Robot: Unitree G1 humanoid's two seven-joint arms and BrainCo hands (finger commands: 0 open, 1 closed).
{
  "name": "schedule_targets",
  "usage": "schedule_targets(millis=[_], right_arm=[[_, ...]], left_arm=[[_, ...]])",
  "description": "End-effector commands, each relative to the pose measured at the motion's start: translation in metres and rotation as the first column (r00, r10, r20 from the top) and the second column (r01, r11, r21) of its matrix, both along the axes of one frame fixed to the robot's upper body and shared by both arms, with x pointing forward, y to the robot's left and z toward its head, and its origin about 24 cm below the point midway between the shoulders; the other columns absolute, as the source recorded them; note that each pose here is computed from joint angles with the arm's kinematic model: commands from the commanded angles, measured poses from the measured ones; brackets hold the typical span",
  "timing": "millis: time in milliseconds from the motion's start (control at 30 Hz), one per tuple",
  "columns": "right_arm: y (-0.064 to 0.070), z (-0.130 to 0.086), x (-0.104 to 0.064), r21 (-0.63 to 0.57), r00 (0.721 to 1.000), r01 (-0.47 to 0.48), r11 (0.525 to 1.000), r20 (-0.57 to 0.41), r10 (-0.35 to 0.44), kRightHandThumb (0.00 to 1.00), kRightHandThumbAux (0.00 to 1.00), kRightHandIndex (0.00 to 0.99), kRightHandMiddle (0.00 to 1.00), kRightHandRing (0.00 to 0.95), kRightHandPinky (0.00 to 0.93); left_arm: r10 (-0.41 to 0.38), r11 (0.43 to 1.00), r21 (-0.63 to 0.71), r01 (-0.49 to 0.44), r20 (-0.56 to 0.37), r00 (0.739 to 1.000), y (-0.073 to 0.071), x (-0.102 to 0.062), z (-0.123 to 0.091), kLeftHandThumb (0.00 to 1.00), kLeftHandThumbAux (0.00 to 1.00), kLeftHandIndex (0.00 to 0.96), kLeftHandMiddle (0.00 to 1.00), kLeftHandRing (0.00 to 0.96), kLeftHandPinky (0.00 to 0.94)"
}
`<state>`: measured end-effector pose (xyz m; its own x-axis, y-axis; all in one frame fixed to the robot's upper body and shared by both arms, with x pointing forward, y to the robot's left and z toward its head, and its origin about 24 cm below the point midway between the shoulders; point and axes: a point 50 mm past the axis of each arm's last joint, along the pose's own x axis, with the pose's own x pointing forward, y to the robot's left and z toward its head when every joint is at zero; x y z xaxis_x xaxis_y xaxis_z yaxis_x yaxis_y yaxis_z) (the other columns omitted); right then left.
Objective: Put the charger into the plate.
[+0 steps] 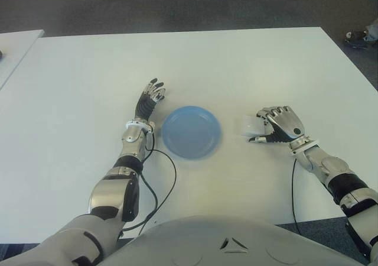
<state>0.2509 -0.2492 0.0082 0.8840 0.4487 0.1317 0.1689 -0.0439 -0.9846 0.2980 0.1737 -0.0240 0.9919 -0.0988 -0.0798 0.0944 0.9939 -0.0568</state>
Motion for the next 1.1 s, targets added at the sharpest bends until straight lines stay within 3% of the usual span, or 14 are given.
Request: schedule_targets(millis=[33, 1100], right_arm=[[0.0017, -0.0059, -0.0036, -0.060, 1.000, -0.016, 0.998, -0.021, 0.015, 0.851, 0.677, 0.400, 0.551, 0.839, 0.864], [0.0011, -0.0001, -0.0051, 0.010, 0.995, -0.001, 1.000, -0.103, 0.002, 0.854, 0.676, 0.401, 0.552, 0.867, 0.865]], left_arm=[[0.003, 1.000, -0.020, -0.005, -0.097, 0.995, -0.0018, -0.0137, -0.0191, 0.000, 0.491, 0.047, 0.175, 0.202, 0.229], [-0.017, 0.998, -0.065, 0.012, -0.073, 0.997, -0.0026, -0.0145, -0.0172, 0.000, 0.492, 0.160, 0.298, 0.305, 0.301]])
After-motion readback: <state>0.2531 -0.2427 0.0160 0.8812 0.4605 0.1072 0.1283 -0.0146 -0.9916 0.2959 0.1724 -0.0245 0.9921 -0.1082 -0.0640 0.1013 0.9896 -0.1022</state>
